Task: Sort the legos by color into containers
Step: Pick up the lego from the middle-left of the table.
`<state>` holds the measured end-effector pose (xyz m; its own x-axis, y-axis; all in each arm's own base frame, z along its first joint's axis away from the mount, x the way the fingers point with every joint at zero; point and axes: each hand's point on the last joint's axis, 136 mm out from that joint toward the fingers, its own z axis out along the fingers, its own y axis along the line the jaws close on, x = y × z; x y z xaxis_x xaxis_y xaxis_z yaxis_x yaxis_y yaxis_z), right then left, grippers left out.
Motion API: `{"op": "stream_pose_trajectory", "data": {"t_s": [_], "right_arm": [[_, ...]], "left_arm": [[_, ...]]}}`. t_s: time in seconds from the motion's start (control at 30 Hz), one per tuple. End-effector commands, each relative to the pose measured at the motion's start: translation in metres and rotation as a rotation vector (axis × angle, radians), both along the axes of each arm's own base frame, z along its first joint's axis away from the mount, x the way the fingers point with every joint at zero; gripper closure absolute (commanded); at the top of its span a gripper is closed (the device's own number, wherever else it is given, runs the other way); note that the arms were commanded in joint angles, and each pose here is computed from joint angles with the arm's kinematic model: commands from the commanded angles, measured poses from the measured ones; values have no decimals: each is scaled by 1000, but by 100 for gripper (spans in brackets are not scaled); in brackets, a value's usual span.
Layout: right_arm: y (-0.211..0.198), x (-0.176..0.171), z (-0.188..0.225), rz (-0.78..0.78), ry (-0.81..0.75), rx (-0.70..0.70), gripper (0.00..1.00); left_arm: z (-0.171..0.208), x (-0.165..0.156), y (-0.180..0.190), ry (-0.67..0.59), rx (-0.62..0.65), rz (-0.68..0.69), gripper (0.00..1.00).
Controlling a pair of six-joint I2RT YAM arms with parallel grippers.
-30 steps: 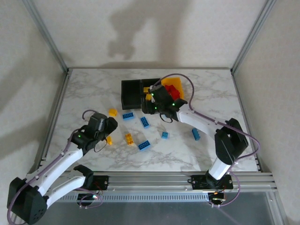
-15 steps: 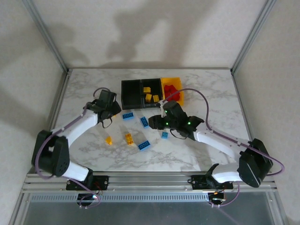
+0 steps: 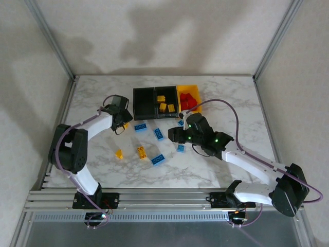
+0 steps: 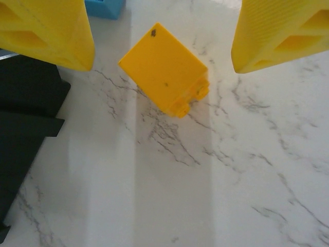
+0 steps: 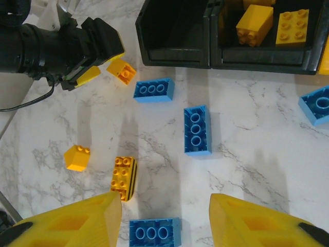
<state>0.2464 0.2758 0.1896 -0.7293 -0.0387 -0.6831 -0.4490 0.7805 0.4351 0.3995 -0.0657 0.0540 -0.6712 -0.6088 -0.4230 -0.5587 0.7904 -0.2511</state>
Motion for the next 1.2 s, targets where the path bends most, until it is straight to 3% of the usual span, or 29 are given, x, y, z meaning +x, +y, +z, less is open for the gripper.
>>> {"op": "stream_pose_trajectory", "data": {"t_s": [0.0,0.33,0.53,0.87,1.03,1.17], "right_arm": [[-10,-5,-11,-21,16,-42,52],[-13,-4,-12,-38,15,-49,52],[-15,-4,-11,-45,16,-51,52],[-17,-4,-7,-51,6,-45,52],[-17,-8,-6,-37,4,-22,52],[-26,-9,-8,-81,3,-26,52]], "left_arm": [[-5,9,-4,-2,-34,24,29],[-31,11,1,46,-8,55,36],[-37,8,1,62,-5,46,52],[20,-2,-11,-32,-22,-24,56],[50,-6,-38,-90,-44,-91,56],[74,4,-80,-146,-83,-159,56]]}}
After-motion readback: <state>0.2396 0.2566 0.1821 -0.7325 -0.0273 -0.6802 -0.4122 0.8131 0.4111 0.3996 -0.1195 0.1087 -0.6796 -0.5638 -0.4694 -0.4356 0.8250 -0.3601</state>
